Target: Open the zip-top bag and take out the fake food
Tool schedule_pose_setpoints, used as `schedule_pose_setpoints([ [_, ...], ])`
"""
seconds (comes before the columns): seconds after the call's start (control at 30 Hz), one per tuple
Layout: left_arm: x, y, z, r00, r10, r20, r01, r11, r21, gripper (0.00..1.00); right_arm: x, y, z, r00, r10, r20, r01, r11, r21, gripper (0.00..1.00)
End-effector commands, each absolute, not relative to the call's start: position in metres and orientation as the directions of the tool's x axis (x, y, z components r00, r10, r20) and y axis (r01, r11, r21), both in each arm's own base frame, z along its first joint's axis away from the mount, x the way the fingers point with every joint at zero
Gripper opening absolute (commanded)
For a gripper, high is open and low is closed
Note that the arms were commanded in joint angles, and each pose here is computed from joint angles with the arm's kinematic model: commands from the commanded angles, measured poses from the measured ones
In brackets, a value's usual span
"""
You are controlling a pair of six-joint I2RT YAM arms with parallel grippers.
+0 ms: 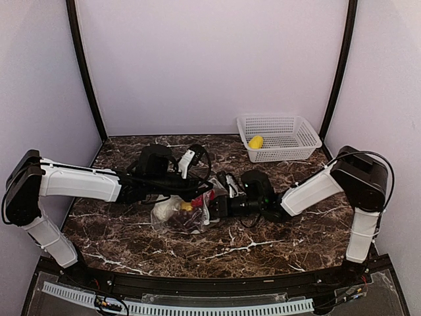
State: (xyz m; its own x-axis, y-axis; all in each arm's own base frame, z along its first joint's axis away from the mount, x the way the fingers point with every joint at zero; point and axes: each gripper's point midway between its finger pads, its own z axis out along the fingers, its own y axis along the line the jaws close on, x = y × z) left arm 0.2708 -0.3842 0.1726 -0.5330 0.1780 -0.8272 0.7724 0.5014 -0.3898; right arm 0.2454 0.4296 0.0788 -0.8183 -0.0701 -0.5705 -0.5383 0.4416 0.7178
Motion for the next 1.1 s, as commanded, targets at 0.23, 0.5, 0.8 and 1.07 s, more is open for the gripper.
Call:
schedule_pose_setpoints([
  [0.23,0.277,-0.373,0.165,-0.533,0.172,-0.829,0.747,0.556,-0.365,0.01,0.23,0.416,0.142,-0.74,-0.013,-0.672,-0.631,0.359,0.688,0.05],
  [0.5,0.278,-0.372,0.166,-0.541,0.158,-0.826,0.739,0.558,-0.377,0.01,0.229,0.413,0.162,-0.682,-0.017,-0.731,-0.689,0.351,0.635,0.0],
  [0.8,0.278,-0.371,0.161,-0.547,0.164,-0.821,0.737,0.56,-0.379,0.01,0.227,0.403,0.207,-0.563,0.022,-0.826,-0.777,0.327,0.538,0.0],
  [1.07,0.277,-0.37,0.159,-0.547,0.169,-0.82,0.739,0.557,-0.379,0.01,0.225,0.401,0.225,-0.524,0.035,-0.851,-0.804,0.308,0.508,0.0],
])
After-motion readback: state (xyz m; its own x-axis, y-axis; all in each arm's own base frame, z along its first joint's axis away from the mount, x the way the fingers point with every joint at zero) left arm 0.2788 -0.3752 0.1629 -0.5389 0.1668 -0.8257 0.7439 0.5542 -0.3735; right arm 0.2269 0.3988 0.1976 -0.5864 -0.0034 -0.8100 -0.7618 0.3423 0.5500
